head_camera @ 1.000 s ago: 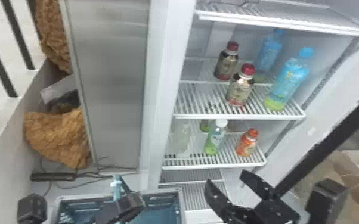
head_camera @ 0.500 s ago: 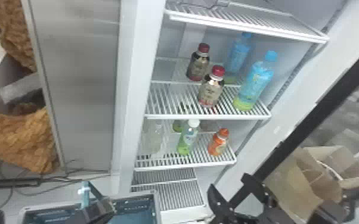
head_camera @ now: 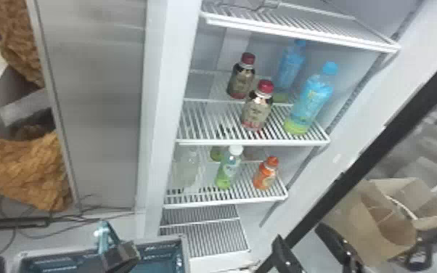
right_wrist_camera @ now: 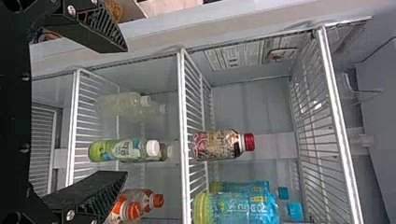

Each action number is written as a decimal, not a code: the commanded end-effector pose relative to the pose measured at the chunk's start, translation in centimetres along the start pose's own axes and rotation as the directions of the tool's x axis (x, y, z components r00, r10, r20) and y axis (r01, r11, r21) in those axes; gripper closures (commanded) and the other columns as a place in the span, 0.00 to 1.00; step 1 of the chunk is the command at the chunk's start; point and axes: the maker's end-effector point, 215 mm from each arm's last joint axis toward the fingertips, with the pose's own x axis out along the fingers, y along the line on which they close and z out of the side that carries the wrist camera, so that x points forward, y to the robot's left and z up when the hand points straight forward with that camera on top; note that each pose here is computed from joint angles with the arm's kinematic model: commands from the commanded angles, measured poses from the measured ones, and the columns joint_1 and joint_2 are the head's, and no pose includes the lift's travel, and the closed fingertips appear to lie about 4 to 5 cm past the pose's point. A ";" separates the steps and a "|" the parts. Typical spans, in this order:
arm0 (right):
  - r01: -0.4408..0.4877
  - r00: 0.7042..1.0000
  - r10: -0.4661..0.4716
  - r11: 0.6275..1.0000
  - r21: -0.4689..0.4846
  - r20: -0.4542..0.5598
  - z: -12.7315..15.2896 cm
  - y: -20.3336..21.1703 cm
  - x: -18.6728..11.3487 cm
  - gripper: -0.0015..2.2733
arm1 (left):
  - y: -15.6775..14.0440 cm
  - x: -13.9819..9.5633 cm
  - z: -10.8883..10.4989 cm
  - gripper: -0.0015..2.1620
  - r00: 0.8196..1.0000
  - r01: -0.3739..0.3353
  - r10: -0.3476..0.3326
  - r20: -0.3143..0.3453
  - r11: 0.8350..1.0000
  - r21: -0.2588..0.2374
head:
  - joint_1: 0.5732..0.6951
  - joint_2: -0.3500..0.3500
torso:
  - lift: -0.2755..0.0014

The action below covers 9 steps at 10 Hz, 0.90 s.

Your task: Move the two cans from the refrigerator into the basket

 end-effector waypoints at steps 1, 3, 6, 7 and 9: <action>0.007 1.000 -0.007 1.000 -0.012 0.000 0.2 -0.1 -0.5 0.05 | 0.0 0.1 0.0 0.55 1.000 0.002 -0.002 -0.001 1.000 0.001 | 1.00 0.00 | 0.88; 0.007 1.000 -0.007 1.000 -0.020 0.000 0.3 -0.1 -0.5 0.05 | 0.1 0.0 -0.1 0.55 1.000 0.001 -0.001 0.001 1.000 -0.004 | 1.00 0.00 | 0.88; 0.011 1.000 -0.011 1.000 -0.018 -0.007 -0.1 -0.3 -0.5 0.05 | 0.1 -0.1 -0.1 0.55 1.000 0.000 0.000 0.004 1.000 -0.006 | 1.00 0.00 | 0.88; 0.012 1.000 -0.013 1.000 -0.016 -0.006 -0.1 -0.4 -0.5 0.05 | 0.1 0.0 -0.1 0.55 1.000 0.001 -0.001 0.004 1.000 -0.006 | 1.00 0.00 | 0.88; 0.015 1.000 -0.015 1.000 -0.010 -0.008 -0.4 -0.5 -0.5 0.05 | 0.1 0.0 -0.1 0.55 1.000 0.001 -0.001 0.004 1.000 -0.006 | 1.00 0.00 | 0.88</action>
